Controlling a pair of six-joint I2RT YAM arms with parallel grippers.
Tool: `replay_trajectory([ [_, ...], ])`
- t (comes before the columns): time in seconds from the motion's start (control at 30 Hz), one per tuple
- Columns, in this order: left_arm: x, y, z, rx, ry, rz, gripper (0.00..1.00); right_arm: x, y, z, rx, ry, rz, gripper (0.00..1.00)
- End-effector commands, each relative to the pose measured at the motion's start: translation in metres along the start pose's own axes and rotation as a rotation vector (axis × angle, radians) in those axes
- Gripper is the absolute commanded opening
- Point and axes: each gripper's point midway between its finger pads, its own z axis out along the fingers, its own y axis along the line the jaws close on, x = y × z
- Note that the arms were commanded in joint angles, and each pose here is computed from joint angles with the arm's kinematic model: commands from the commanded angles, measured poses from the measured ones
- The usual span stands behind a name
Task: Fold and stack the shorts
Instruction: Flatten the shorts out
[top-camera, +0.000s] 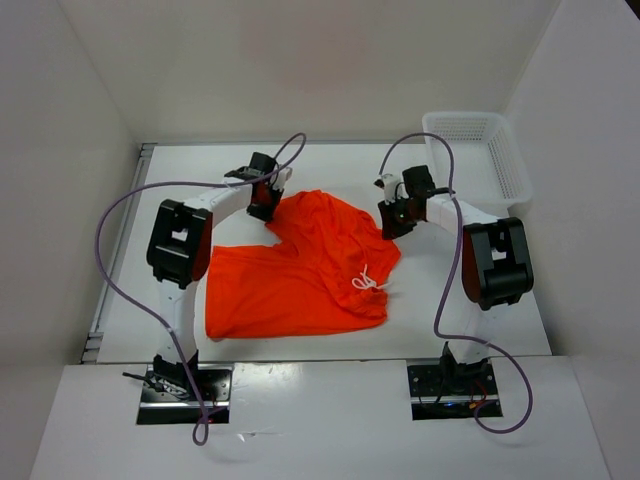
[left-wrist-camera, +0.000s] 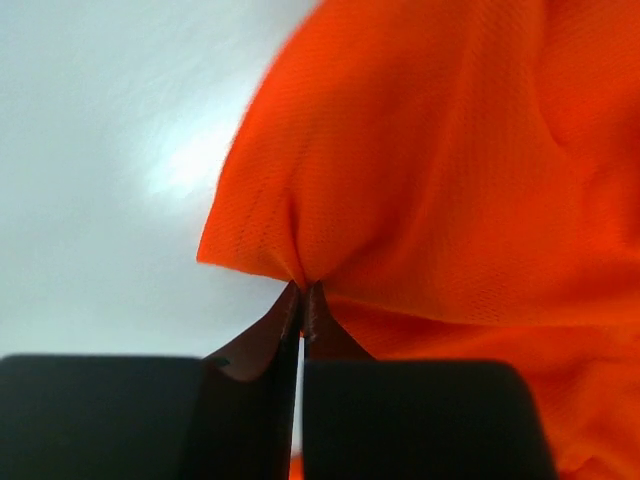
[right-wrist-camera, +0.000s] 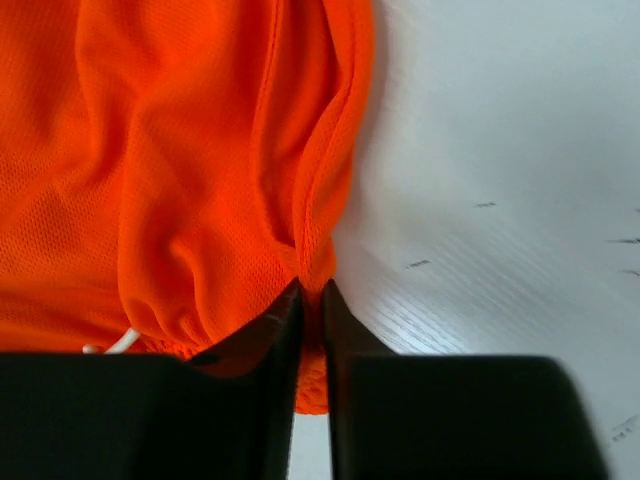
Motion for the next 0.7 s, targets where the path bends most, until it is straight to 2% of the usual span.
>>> replay_trajectory([
  [0.0, 0.036, 0.048, -0.039, -0.153, 0.081, -0.049, 0.0, 0.007, 0.025, 0.009, -0.065, 0.016, -0.097, 0.13],
  [0.03, 0.035, 0.052, -0.061, -0.183, 0.06, -0.049, 0.0, 0.007, 0.025, 0.009, -0.065, 0.016, -0.097, 0.05],
  [0.07, 0.047, 0.064, -0.072, -0.244, 0.077, -0.055, 0.0, 0.008, 0.03, 0.012, -0.081, 0.012, -0.105, 0.02],
  [0.1, 0.077, 0.066, -0.074, -0.268, 0.136, -0.049, 0.0, 0.005, 0.031, 0.015, -0.087, 0.001, -0.079, 0.0],
  [0.17, 0.093, 0.074, -0.097, -0.336, 0.134, -0.046, 0.0, -0.002, 0.025, 0.017, -0.054, -0.015, -0.064, 0.0],
  [0.3, 0.162, 0.065, -0.108, -0.345, 0.287, -0.012, 0.01, -0.024, 0.007, 0.023, 0.02, -0.052, -0.061, 0.0],
  [0.37, 0.186, 0.051, -0.109, -0.3, 0.355, 0.016, 0.07, -0.043, 0.004, 0.02, 0.029, -0.088, -0.1, 0.0],
  [0.4, 0.186, 0.048, -0.111, -0.287, 0.353, 0.014, 0.13, -0.045, 0.006, 0.022, 0.024, -0.08, -0.129, 0.0],
  [0.43, 0.185, 0.042, -0.11, -0.266, 0.35, 0.022, 0.28, -0.047, 0.007, 0.023, 0.009, -0.077, -0.142, 0.0],
  [0.47, 0.173, 0.041, -0.113, -0.257, 0.313, 0.016, 0.36, -0.062, 0.018, 0.022, -0.008, -0.106, -0.186, 0.0],
  [0.53, 0.121, 0.044, -0.12, -0.262, 0.165, -0.002, 0.46, -0.07, 0.028, 0.02, -0.039, -0.109, -0.238, 0.0],
  [0.57, 0.095, 0.046, -0.127, -0.269, 0.089, -0.01, 0.46, -0.075, 0.037, 0.022, -0.049, -0.115, -0.272, 0.0],
  [0.6, 0.048, 0.052, -0.139, -0.275, -0.037, -0.032, 0.46, -0.073, 0.043, 0.022, -0.066, -0.105, -0.29, 0.0],
  [0.67, 0.011, 0.053, -0.141, -0.261, -0.111, -0.038, 0.46, -0.075, 0.053, 0.023, -0.079, -0.102, -0.348, 0.0],
])
